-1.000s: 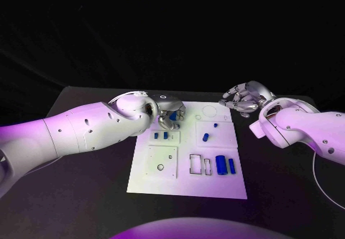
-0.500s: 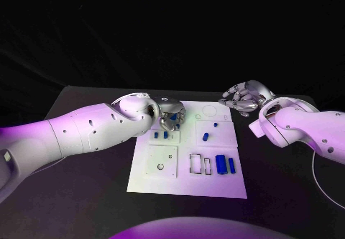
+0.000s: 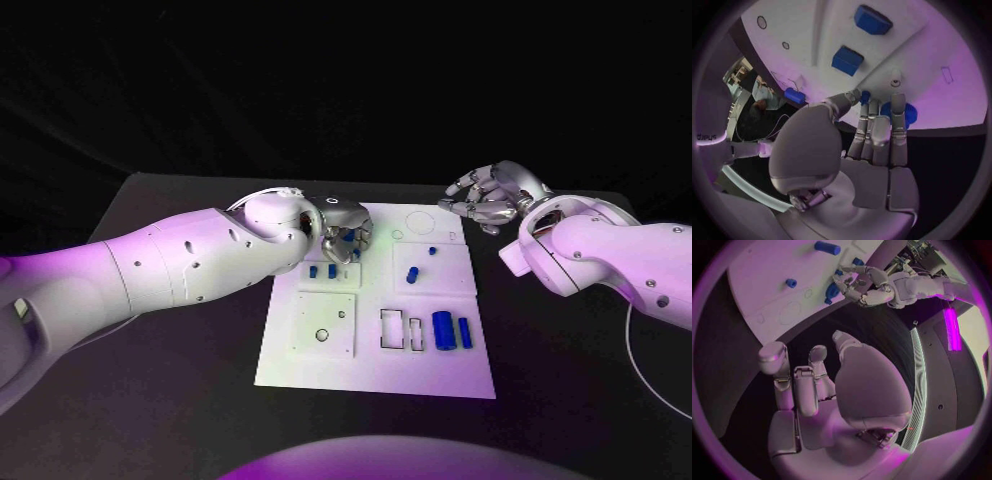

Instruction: Assemble the parts on the task board

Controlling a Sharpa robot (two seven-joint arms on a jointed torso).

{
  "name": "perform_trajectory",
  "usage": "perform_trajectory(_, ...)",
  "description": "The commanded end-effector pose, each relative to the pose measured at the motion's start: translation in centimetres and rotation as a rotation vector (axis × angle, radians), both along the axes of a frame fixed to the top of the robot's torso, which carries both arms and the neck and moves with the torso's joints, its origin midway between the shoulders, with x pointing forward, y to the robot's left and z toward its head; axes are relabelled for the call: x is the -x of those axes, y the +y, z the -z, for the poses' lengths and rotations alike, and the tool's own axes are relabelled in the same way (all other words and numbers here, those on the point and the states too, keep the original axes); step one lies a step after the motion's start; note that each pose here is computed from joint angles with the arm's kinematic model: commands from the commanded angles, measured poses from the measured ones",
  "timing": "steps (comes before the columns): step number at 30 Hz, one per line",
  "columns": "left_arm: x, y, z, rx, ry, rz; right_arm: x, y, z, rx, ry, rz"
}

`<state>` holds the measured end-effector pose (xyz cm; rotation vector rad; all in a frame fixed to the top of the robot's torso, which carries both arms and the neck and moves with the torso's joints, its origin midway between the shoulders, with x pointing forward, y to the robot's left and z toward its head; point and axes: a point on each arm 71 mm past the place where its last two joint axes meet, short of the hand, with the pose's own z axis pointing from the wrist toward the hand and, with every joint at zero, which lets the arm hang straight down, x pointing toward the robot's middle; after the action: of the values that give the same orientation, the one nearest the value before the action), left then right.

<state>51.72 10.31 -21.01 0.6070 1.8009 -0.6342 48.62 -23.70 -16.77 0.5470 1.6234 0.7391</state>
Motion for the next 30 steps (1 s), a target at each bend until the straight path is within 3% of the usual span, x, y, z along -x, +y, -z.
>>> perform_trajectory(1, 0.0, 0.0, 0.37, -0.025, 0.019, -0.01, 0.0, 0.2, 0.0, 0.001, -0.008, -0.011)
perform_trajectory(21, -0.07, 0.1, 0.45, -0.009, 0.043, -0.032, 0.0, 0.2, -0.1, -0.002, -0.014, -0.012)
perform_trajectory(30, 0.28, 0.3, -0.53, 0.1, 0.035, -0.031, 0.0, 0.2, -0.1, -0.002, -0.015, -0.01)
